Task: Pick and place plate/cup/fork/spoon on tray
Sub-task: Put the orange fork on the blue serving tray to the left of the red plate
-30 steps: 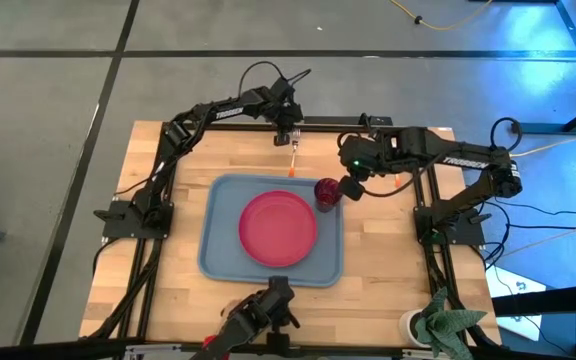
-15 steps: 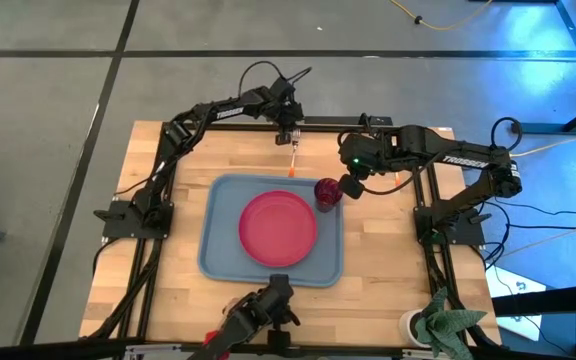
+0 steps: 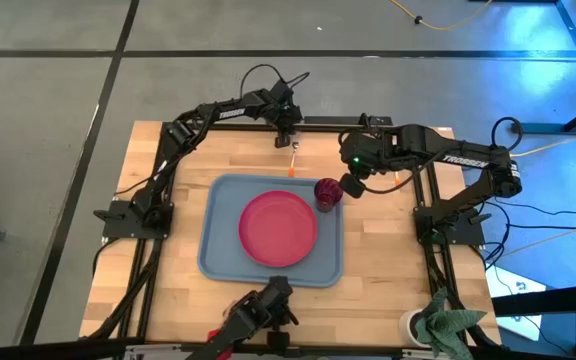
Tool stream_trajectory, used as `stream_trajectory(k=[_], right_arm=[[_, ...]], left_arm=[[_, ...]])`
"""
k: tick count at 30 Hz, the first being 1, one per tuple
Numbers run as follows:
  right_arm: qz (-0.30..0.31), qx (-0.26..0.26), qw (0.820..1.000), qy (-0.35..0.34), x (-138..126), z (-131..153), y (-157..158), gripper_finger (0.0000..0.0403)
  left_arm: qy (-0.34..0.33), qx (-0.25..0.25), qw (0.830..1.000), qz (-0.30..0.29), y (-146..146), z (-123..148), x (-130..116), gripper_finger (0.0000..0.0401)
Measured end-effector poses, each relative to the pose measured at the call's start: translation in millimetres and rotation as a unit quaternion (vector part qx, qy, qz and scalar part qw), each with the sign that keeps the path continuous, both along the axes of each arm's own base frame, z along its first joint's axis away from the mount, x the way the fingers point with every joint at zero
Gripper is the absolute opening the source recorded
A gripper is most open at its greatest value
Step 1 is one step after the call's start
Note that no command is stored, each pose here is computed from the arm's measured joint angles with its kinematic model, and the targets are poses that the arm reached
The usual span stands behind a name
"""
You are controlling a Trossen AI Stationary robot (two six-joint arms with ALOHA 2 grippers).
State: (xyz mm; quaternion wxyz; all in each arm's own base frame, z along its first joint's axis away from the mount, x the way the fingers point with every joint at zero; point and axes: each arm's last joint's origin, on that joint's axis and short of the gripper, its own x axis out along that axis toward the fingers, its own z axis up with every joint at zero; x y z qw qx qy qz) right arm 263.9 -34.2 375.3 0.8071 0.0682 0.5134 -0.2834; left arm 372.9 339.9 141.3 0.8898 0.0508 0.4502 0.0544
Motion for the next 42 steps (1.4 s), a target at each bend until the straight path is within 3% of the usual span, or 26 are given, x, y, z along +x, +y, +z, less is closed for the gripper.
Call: stream_trajectory(k=[10, 18, 28, 36, 42], right_arm=[[-0.001, -0.003, 1.0, 0.006, -1.1, -0.3, -0.1, 0.0049], [-0.001, -0.003, 1.0, 0.007, -1.3, -0.3, -0.1, 0.0049], [-0.001, -0.003, 1.0, 0.007, -1.3, -0.3, -0.1, 0.0049], [-0.001, -0.003, 1.0, 0.008, -1.5, -0.4, -0.1, 0.0049], [-0.001, -0.003, 1.0, 0.011, -1.9, -0.5, -0.1, 0.0049]], left_arm=[[-0.008, 0.001, 1.0, -0.004, -1.0, -0.4, 2.7, 0.0058], [0.0, -0.003, 1.0, -0.002, -1.9, -2.9, 2.1, 0.0003], [0.026, -0.029, 0.999, -0.002, -5.6, -7.3, -2.3, 0.0001], [0.068, -0.058, 0.985, 0.149, -8.6, -3.8, -5.3, 0.0], [0.125, -0.081, 0.972, 0.183, -13.6, 17.8, -11.9, 0.0]])
